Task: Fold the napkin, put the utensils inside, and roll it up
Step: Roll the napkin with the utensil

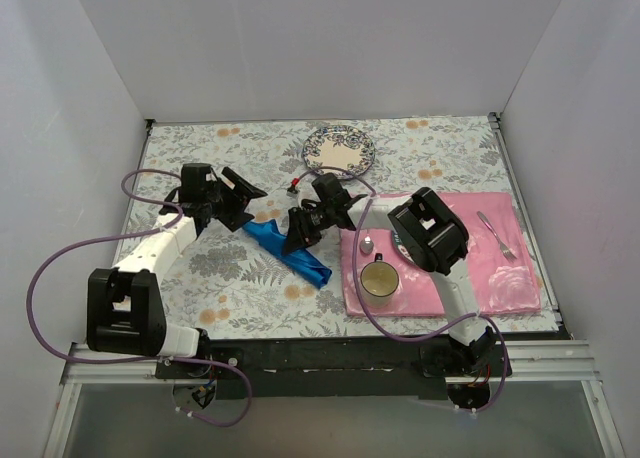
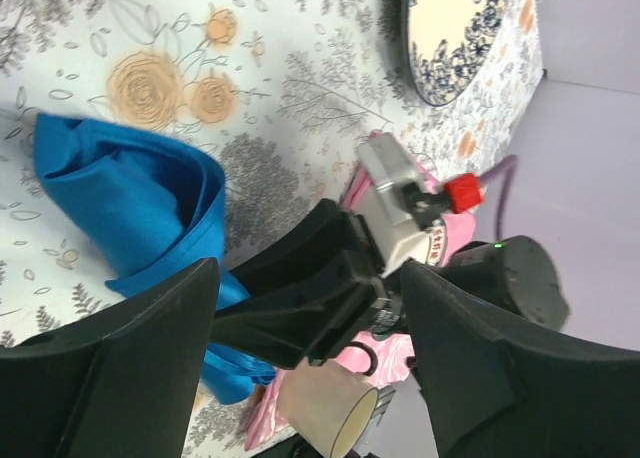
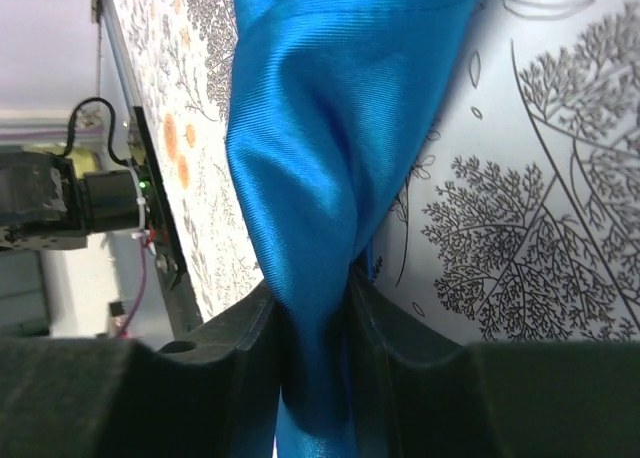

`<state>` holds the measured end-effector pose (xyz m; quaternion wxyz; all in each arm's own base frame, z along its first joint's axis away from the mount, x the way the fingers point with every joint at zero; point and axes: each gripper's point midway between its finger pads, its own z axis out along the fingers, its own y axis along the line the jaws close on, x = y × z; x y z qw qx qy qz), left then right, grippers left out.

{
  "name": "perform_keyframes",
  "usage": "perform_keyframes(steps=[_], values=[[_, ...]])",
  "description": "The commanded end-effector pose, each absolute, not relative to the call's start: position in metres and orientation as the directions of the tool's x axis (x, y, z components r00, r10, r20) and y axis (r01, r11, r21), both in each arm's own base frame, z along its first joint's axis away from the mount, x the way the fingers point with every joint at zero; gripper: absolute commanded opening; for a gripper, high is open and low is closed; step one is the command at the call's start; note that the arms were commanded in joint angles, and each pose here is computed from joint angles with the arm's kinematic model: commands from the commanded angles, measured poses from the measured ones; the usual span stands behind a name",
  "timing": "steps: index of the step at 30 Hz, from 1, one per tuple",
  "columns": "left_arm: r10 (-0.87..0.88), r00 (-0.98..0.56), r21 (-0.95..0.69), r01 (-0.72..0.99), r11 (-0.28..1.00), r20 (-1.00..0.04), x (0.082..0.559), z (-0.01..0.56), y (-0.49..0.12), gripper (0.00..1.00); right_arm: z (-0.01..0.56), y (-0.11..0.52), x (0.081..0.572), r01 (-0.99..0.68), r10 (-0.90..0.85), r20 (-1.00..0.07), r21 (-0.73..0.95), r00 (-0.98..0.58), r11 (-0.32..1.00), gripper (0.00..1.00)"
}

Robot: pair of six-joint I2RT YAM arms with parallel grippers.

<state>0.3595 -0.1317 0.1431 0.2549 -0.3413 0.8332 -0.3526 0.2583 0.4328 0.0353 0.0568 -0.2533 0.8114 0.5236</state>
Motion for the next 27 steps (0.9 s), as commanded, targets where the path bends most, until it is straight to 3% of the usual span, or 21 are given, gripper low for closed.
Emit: perform_keyframes(steps=[1, 7, 17, 23, 27], values=[[-0.751, -0.635, -0.712, -0.442, 0.546, -0.181, 0.345, 0.123, -0.123, 0.72, 0.045, 0.425, 0.267, -0.6, -0.427, -0.445, 0.712, -0.787, 0.364, 0.39], [-0.752, -0.634, -0.693, -0.462, 0.553, -0.178, 0.342, 0.115, -0.121, 0.72, 0.049, 0.427, 0.267, -0.689, -0.511, -0.482, 0.62, -0.712, 0.376, 0.54], [-0.738, -0.653, -0.689, -0.457, 0.563, -0.17, 0.337, 0.114, -0.123, 0.72, 0.067, 0.429, 0.268, -0.795, -0.581, -0.546, 0.461, -0.604, 0.394, 0.69], [-0.738, -0.656, -0.67, -0.479, 0.567, -0.155, 0.334, 0.097, -0.122, 0.72, 0.076, 0.435, 0.275, -0.82, -0.59, -0.571, 0.418, -0.571, 0.39, 0.7], [-0.743, -0.652, -0.665, -0.488, 0.565, -0.153, 0.335, 0.092, -0.121, 0.72, 0.082, 0.444, 0.274, -0.83, -0.591, -0.584, 0.413, -0.556, 0.374, 0.62]])
